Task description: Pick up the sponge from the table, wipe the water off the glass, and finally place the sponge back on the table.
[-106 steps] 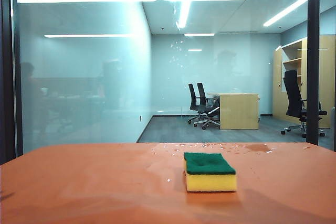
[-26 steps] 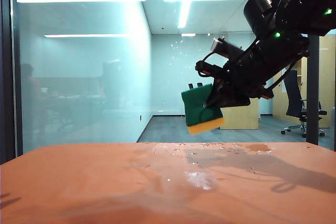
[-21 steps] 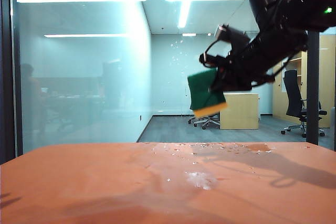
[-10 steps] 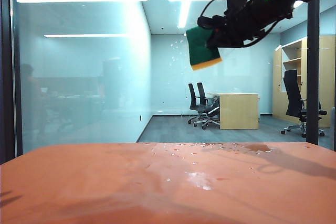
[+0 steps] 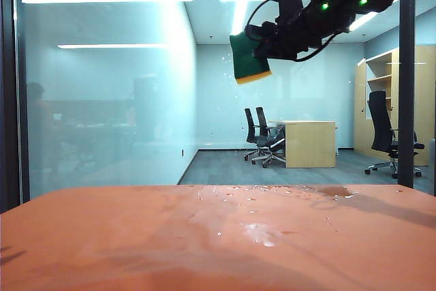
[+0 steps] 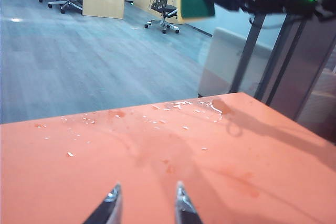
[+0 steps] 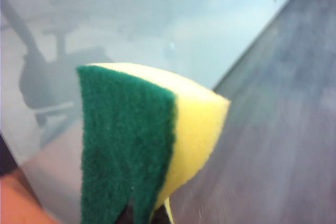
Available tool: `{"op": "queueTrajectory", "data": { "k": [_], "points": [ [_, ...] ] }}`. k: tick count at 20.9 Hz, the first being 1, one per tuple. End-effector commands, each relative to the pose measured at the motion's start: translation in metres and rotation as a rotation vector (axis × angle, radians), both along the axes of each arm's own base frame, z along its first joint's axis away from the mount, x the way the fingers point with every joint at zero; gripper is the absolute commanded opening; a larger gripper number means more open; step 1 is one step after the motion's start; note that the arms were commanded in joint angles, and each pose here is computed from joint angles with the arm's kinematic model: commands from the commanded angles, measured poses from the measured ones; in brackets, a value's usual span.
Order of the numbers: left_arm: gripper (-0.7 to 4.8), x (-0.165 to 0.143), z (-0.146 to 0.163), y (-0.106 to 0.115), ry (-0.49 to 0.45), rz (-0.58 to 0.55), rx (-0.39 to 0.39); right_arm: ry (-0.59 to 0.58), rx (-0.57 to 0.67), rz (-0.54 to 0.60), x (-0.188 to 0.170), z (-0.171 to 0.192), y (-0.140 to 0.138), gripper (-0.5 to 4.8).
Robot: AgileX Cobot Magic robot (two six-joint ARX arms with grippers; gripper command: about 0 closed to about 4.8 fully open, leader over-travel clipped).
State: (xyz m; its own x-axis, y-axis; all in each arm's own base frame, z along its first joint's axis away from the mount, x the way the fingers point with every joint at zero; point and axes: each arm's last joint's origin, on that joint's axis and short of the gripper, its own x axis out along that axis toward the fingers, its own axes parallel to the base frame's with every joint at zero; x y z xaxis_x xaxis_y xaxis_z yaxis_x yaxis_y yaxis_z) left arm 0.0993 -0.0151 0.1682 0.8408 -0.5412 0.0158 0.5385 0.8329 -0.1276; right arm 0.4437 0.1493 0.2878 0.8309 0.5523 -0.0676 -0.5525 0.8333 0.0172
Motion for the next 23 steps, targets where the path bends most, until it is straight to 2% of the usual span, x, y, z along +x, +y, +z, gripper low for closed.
{"op": "queueTrajectory", "data": {
  "k": [1, 6, 15, 20, 23],
  "points": [
    [1.29, 0.0, 0.003, 0.0, -0.031, 0.004, 0.017, -0.067, 0.017, 0.028, 0.009, 0.017, 0.004, -0.09],
    [1.29, 0.0, 0.003, 0.0, -0.038, 0.006, 0.029, -0.121, 0.005, 0.044, 0.029, 0.019, 0.011, -0.09],
    [1.29, 0.0, 0.003, 0.001, -0.038, 0.024, 0.028, -0.182, -0.027, 0.043, 0.039, 0.002, 0.014, -0.09],
    [1.29, 0.0, 0.003, 0.001, -0.038, 0.024, 0.028, -0.145, -0.05, 0.041, 0.046, -0.019, 0.016, -0.09],
    [1.29, 0.0, 0.003, 0.001, -0.038, 0.024, 0.028, -0.065, -0.084, 0.048, 0.052, -0.045, 0.018, -0.09]
  ]
}}
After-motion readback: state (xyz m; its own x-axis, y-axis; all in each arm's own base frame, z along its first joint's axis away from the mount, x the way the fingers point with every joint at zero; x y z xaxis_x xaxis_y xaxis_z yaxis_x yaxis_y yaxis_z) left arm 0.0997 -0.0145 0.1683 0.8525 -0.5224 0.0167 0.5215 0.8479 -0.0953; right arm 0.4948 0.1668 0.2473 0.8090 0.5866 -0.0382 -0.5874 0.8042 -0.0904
